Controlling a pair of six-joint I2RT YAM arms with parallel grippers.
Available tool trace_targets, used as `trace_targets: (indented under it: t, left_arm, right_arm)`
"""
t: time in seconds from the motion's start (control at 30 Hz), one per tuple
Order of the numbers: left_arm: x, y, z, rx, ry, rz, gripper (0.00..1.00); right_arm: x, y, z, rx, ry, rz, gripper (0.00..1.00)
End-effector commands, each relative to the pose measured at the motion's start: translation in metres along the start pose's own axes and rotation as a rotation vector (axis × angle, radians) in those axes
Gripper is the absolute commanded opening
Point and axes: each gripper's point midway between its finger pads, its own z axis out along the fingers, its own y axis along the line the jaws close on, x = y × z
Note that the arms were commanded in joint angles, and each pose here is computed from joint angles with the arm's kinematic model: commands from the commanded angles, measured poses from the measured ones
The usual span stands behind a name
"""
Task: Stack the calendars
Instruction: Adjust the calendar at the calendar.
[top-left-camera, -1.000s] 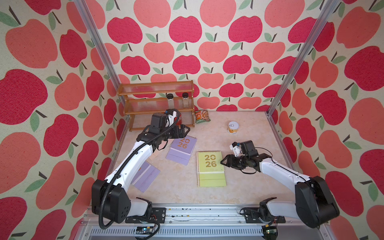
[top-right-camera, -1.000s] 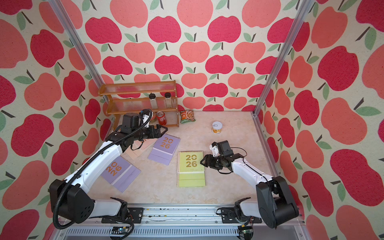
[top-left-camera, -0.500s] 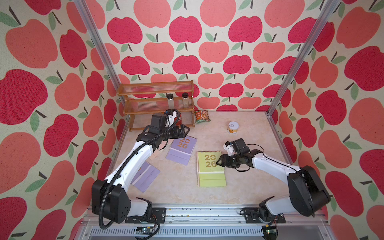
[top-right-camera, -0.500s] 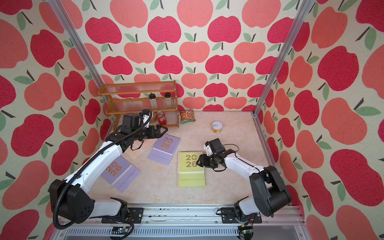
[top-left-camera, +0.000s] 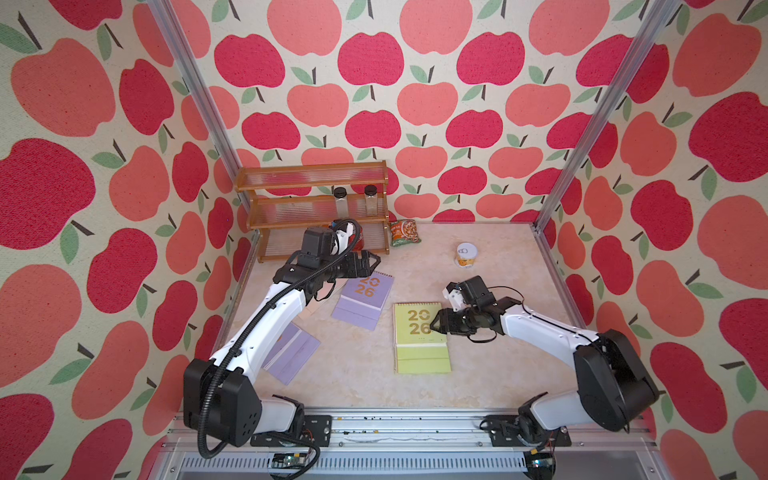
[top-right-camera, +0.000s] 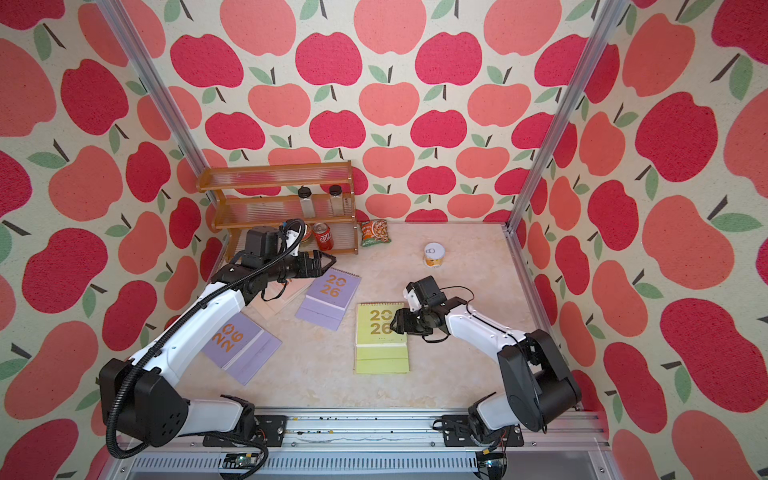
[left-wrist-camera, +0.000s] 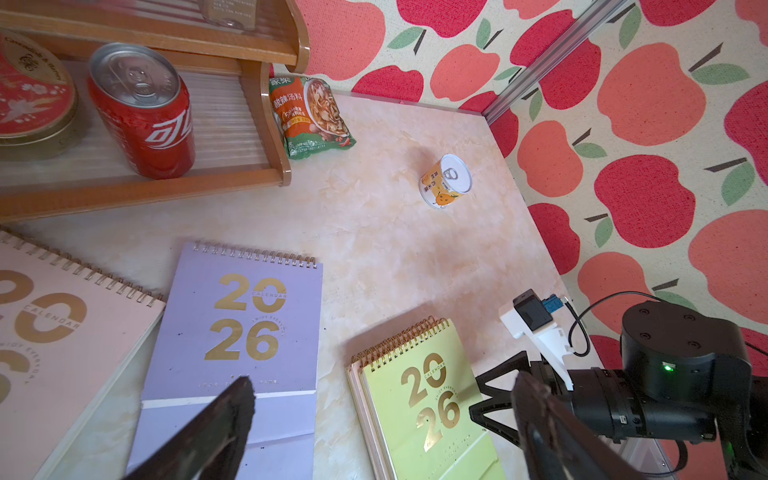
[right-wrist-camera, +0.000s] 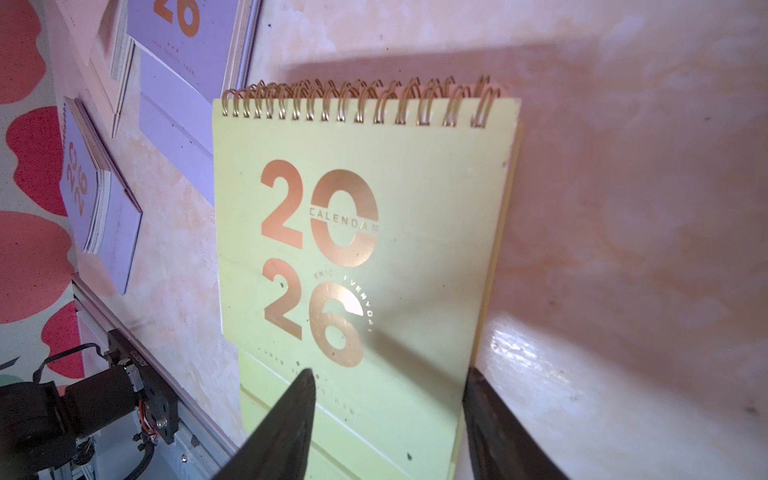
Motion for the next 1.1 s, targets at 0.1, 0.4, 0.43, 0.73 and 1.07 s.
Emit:
trace_targets:
  t: [0.1, 0.4, 0.43, 0.73, 1.07]
  left_arm:
    - [0.008, 0.003, 0.000, 0.002, 0.018, 0.005, 0.94]
    - [0.010, 0.006, -0.001, -0.002, 0.022, 0.004, 0.94]
    - [0.010, 0.006, -0.001, -0.003, 0.020, 0.004, 0.94]
    - [0.011, 0.006, 0.000, 0.005, 0.022, 0.000, 0.95]
    - [0.012, 0.006, -0.002, 0.005, 0.020, 0.002, 0.94]
  right_arm:
    - [-0.003, 0.005, 0.000, 0.006, 0.007, -0.004, 0.59]
    - [0.017, -0.015, -0.004, 0.088, 0.036, 0.034, 0.60]
    - [0.021, -0.016, -0.004, 0.087, 0.040, 0.038, 0.60]
    - [0.039, -0.009, -0.002, 0.073, 0.060, 0.039, 0.60]
    - [0.043, 0.004, 0.004, 0.074, 0.075, 0.008, 0.59]
